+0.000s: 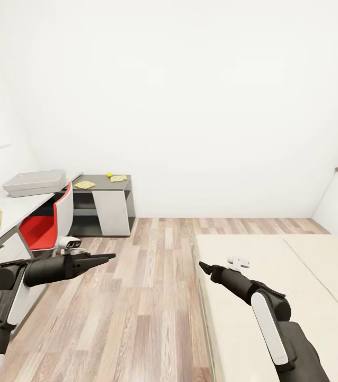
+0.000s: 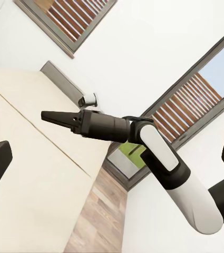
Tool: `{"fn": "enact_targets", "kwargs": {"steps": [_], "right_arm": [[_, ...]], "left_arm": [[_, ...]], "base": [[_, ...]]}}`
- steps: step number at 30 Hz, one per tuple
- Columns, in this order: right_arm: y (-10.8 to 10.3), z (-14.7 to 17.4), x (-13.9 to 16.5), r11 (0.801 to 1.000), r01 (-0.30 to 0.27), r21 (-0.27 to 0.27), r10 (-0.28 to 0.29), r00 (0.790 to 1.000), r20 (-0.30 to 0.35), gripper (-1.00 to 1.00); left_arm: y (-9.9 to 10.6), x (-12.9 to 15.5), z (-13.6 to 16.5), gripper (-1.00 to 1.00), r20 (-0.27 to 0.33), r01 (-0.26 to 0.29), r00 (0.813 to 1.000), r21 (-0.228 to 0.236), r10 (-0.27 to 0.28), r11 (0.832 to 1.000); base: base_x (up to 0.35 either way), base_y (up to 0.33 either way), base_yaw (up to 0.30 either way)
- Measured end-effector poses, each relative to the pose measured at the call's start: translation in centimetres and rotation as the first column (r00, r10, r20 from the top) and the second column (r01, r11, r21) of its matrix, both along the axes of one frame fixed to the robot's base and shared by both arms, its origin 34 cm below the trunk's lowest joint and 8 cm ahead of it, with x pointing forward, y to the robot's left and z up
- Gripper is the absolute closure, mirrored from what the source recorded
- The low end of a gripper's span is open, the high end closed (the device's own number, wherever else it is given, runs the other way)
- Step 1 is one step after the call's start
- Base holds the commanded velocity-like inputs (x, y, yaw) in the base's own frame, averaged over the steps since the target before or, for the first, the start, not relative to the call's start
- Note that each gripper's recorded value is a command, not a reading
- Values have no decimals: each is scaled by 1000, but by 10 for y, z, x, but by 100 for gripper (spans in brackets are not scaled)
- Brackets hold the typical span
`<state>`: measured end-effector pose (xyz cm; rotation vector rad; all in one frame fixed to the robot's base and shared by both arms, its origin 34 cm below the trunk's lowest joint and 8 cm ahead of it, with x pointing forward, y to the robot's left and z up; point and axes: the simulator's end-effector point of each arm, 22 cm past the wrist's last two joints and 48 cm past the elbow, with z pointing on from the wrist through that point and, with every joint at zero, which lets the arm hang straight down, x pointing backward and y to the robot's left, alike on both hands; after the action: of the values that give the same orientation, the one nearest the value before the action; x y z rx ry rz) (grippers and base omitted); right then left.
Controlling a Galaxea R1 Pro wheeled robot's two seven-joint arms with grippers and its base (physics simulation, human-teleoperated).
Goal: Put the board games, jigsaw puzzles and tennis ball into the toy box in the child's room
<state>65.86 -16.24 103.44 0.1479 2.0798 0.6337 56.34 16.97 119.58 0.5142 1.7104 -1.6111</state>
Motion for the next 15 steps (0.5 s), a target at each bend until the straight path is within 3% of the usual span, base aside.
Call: {"fn": "enact_targets", "kwargs": {"steps": [15], "right_arm": [[0, 0, 0, 1000, 0, 0, 0, 1000, 0, -100]], "left_arm": [[0, 0, 0, -100, 0, 0, 1000, 1, 0, 1000]], "base": [[0, 180, 0]]}}
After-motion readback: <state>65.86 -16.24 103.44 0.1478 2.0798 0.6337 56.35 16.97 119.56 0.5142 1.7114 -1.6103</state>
